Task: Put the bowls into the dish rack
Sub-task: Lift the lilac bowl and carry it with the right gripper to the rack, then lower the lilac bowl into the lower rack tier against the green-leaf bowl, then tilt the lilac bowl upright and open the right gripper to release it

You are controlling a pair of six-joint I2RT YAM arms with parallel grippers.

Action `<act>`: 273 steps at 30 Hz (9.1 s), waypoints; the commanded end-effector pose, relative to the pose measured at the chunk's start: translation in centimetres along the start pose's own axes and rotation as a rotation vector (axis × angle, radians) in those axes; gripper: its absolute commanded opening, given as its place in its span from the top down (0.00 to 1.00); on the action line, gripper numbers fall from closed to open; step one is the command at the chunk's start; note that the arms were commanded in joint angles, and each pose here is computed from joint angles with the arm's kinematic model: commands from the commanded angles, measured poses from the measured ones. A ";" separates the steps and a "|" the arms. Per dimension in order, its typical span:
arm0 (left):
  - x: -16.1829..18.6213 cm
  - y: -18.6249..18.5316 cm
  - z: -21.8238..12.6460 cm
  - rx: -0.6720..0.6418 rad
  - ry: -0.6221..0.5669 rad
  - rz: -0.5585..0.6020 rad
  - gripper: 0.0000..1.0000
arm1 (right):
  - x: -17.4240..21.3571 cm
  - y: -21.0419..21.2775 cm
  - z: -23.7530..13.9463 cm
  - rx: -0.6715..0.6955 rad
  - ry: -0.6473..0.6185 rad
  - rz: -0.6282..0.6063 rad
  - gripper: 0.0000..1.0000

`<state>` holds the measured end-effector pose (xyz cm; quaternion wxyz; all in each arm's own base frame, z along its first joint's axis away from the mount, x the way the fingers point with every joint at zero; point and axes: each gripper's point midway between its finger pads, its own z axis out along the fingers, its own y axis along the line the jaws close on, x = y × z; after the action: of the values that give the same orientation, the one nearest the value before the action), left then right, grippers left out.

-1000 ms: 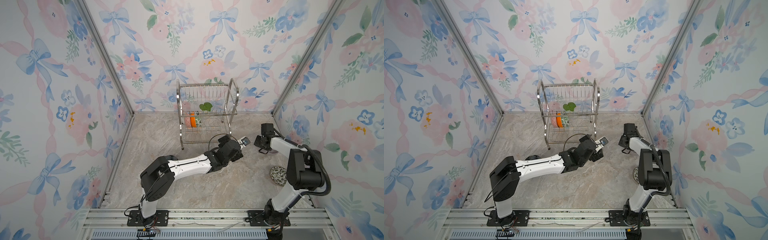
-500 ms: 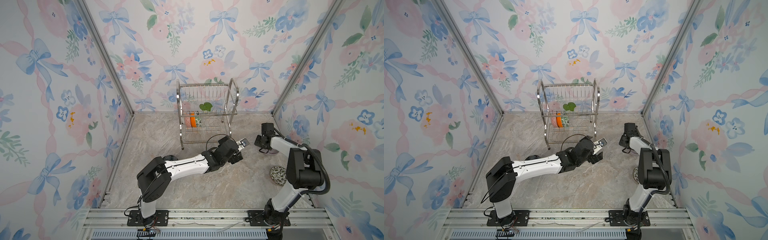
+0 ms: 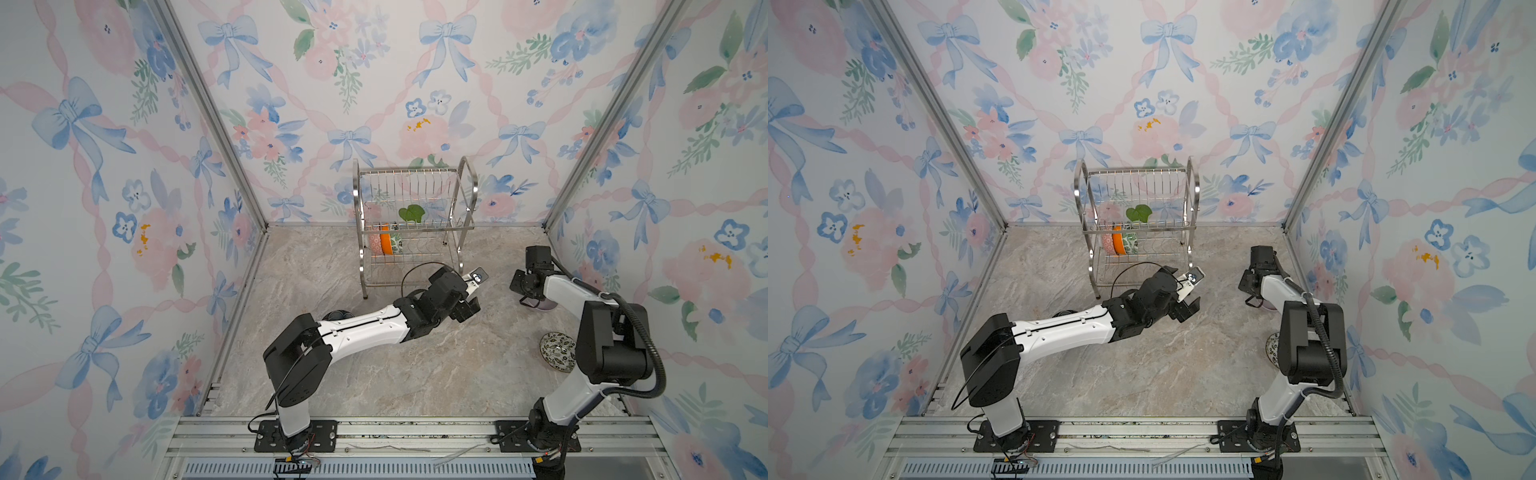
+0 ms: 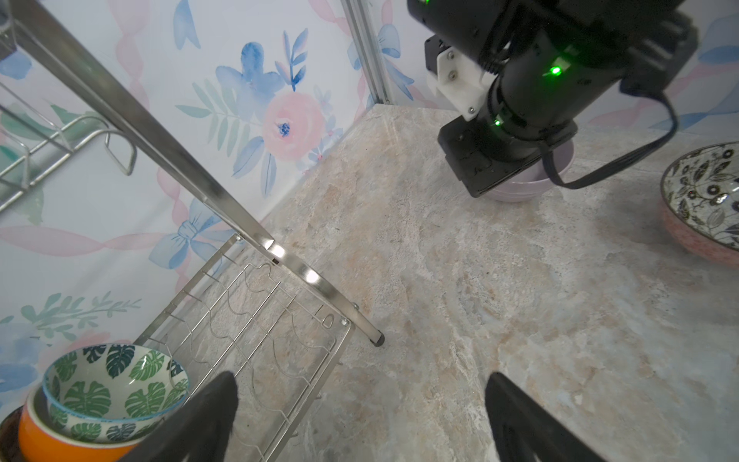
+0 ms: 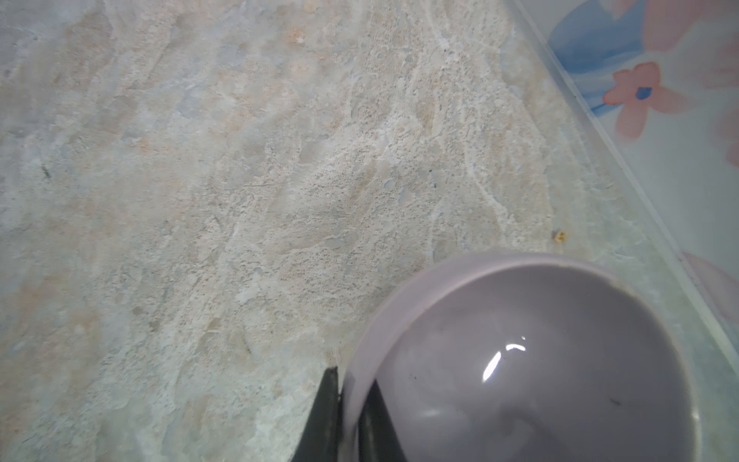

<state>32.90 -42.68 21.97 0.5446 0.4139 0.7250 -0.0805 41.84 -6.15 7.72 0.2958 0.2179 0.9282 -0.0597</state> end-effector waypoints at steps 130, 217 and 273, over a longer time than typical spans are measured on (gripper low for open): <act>22.1 22.3 -2.3 -0.407 0.296 -0.700 1.00 | -6.0 41.0 -12.5 -1.389 -0.347 0.177 1.00; 22.2 22.5 -2.6 -0.424 0.318 -0.665 1.00 | -0.4 44.2 -3.6 -1.442 0.159 0.033 0.90; 22.2 22.7 -2.9 -0.441 0.328 -0.642 1.00 | -0.7 38.2 -6.0 -1.019 -0.209 -0.231 0.64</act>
<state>46.13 -15.39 13.66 0.4805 0.0015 0.8751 -0.0580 55.87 30.11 11.37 0.4111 -0.0671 0.8327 0.3649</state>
